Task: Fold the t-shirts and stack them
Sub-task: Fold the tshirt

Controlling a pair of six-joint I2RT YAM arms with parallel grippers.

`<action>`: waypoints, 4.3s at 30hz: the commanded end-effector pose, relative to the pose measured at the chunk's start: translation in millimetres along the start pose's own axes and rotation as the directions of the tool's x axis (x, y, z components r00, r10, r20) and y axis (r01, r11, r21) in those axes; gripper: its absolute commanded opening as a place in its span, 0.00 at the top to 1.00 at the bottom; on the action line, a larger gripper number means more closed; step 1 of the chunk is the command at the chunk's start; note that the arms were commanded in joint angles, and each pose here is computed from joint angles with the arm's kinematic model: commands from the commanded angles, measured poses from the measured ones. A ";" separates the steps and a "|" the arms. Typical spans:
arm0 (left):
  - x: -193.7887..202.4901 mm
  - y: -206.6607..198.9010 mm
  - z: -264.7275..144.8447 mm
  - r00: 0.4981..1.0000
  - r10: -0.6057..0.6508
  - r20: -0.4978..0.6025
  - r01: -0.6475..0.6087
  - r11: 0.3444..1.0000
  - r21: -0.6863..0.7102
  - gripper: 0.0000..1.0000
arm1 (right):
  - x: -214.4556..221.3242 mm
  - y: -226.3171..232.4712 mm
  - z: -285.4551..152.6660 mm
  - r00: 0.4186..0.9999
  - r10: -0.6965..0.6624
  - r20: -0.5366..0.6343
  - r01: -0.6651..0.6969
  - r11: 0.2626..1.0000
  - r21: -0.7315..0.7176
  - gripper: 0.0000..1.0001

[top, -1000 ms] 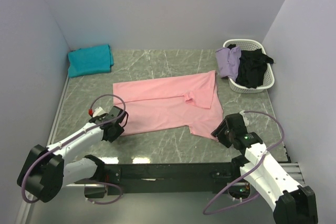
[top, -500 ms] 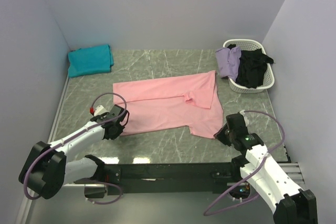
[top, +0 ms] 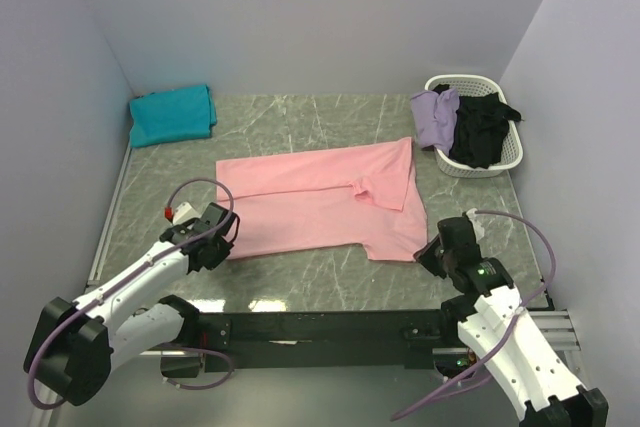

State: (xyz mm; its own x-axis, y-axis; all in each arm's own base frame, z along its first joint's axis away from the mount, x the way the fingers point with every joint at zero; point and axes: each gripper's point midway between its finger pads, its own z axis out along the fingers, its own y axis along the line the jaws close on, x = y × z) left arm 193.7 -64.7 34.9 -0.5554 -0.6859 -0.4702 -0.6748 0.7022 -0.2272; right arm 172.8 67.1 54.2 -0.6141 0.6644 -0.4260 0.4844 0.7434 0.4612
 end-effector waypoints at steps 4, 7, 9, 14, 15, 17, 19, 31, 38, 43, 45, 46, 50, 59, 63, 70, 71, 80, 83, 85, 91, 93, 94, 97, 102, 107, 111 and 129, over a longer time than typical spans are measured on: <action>-0.2 -2.5 -8.5 1.000 0.017 -0.019 -0.017 1.000 0.009 0.99 | -13.6 11.1 -19.3 0.999 -0.007 0.039 0.008 1.000 -0.025 1.00; -2.4 -8.6 -11.9 1.000 0.021 -0.020 -0.020 0.999 0.028 0.99 | -19.0 20.9 -25.0 0.999 -0.018 0.051 0.021 0.998 -0.060 1.00; -4.3 -14.1 -13.5 0.999 0.027 -0.019 -0.026 0.999 0.043 0.99 | -23.5 26.2 -27.7 0.998 -0.028 0.061 0.032 0.997 -0.072 1.00; -18.2 -33.2 -21.2 0.999 0.041 0.011 -0.041 0.996 0.073 0.99 | -34.7 42.0 -26.8 0.995 -0.061 0.079 0.069 0.993 -0.096 1.00; -19.8 -34.0 -19.7 0.998 0.055 0.017 -0.056 0.997 0.061 0.99 | -39.2 48.2 -27.4 0.993 -0.073 0.091 0.083 0.991 -0.110 1.00; -26.0 -42.4 -21.9 0.998 0.062 0.029 -0.063 0.996 0.067 0.99 | -42.6 55.0 -24.9 0.992 -0.088 0.085 0.098 0.989 -0.111 1.00; -30.4 -48.8 -20.6 0.997 0.072 0.041 -0.075 0.996 0.056 0.99 | -47.6 62.5 -22.1 0.990 -0.111 0.091 0.122 0.986 -0.118 1.00; -60.0 -73.4 -2.8 0.990 0.109 0.095 -0.108 0.994 -0.020 0.99 | -79.1 101.9 4.1 0.977 -0.191 0.096 0.200 0.976 -0.090 1.00; -65.2 -68.7 4.7 0.991 0.101 0.091 -0.098 0.995 -0.035 0.99 | -97.3 111.7 18.2 0.972 -0.211 0.105 0.218 0.975 -0.052 1.00; -69.1 -60.4 10.2 0.991 0.099 0.091 -0.093 0.993 -0.067 0.99 | -108.7 112.1 29.4 0.971 -0.214 0.108 0.218 0.976 -0.024 1.00; -69.0 -57.8 13.8 0.991 0.102 0.089 -0.095 0.993 -0.072 0.99 | -115.2 113.3 31.2 0.970 -0.212 0.118 0.216 0.976 -0.019 1.00; -68.3 -58.3 14.9 0.991 0.101 0.084 -0.095 0.993 -0.068 0.99 | -115.8 112.6 34.9 0.970 -0.214 0.114 0.217 0.976 -0.013 1.00; -71.0 -62.8 17.7 0.991 0.096 0.091 -0.091 0.994 -0.065 0.99 | -121.4 113.7 43.9 0.971 -0.218 0.103 0.220 0.976 -0.005 1.00; -77.1 -70.1 27.4 0.989 0.110 0.100 -0.103 0.992 -0.079 0.99 | -139.1 122.5 57.8 0.964 -0.242 0.113 0.242 0.970 0.016 1.00; -81.4 -71.8 31.8 0.989 0.109 0.100 -0.101 0.991 -0.084 0.99 | -145.3 126.4 64.4 0.962 -0.251 0.105 0.250 0.968 0.023 1.00; -83.6 -81.0 45.3 0.987 0.131 0.089 -0.123 0.988 -0.096 0.99 | -143.6 128.3 91.3 0.964 -0.262 0.048 0.260 0.965 0.038 1.00; -83.3 -81.7 47.7 0.987 0.133 0.087 -0.124 0.987 -0.101 0.99 | -143.2 128.3 93.8 0.963 -0.265 0.043 0.263 0.964 0.040 1.00; -83.2 -81.9 63.1 0.987 0.142 0.074 -0.132 0.983 -0.129 0.99 | -148.3 129.1 115.5 0.959 -0.283 0.022 0.281 0.957 0.071 1.00; -83.6 -80.7 65.9 0.987 0.140 0.076 -0.130 0.983 -0.133 0.99 | -153.3 130.7 118.6 0.958 -0.286 0.031 0.283 0.956 0.083 1.00; -85.6 -81.9 67.7 0.987 0.144 0.078 -0.133 0.983 -0.128 0.99 | -157.0 130.2 122.5 0.958 -0.285 0.029 0.281 0.955 0.097 1.00; -88.5 -85.2 76.7 0.982 0.170 0.077 -0.158 0.977 -0.141 0.80 | -160.9 131.0 141.1 0.955 -0.298 -0.002 0.295 0.947 0.125 0.88; -89.0 -87.7 77.3 0.982 0.174 0.079 -0.163 0.978 -0.130 0.64 | -162.6 131.5 143.9 0.951 -0.309 -0.005 0.307 0.942 0.134 0.79; -89.8 -89.7 76.7 0.980 0.182 0.081 -0.171 0.978 -0.121 0.59 | -165.0 134.5 144.4 0.948 -0.319 0.001 0.316 0.940 0.126 0.70; -94.1 -95.4 73.2 0.979 0.177 0.099 -0.167 0.981 -0.094 0.38 | -173.2 143.2 137.4 0.942 -0.333 0.041 0.328 0.940 0.096 0.35; -100.4 -95.3 63.8 0.978 0.170 0.121 -0.160 0.983 -0.086 0.21 | -189.1 162.5 105.3 0.922 -0.360 0.140 0.360 0.933 0.029 0.24; -110.9 -103.6 45.4 0.975 0.162 0.152 -0.159 0.987 -0.033 0.19 | -168.6 161.0 90.2 0.927 -0.371 0.049 0.372 0.928 -0.020 0.23; -114.0 -111.8 31.4 0.975 0.156 0.160 -0.162 0.986 0.027 0.18 | -127.3 162.5 89.3 0.932 -0.356 -0.068 0.343 0.927 -0.152 0.24; -113.8 -127.3 10.2 0.976 0.144 0.166 -0.171 0.972 0.163 0.17 | -57.9 161.9 118.6 0.925 -0.322 -0.204 0.261 0.925 -0.277 0.27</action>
State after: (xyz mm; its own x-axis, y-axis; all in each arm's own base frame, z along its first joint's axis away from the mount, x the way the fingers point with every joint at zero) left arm 341.6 -71.4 100.6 -0.5671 -0.5444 -0.6181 -0.5081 0.8219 -0.2577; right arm 343.2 144.9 56.1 -0.8607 0.3605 -0.3594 0.1509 0.8550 0.4962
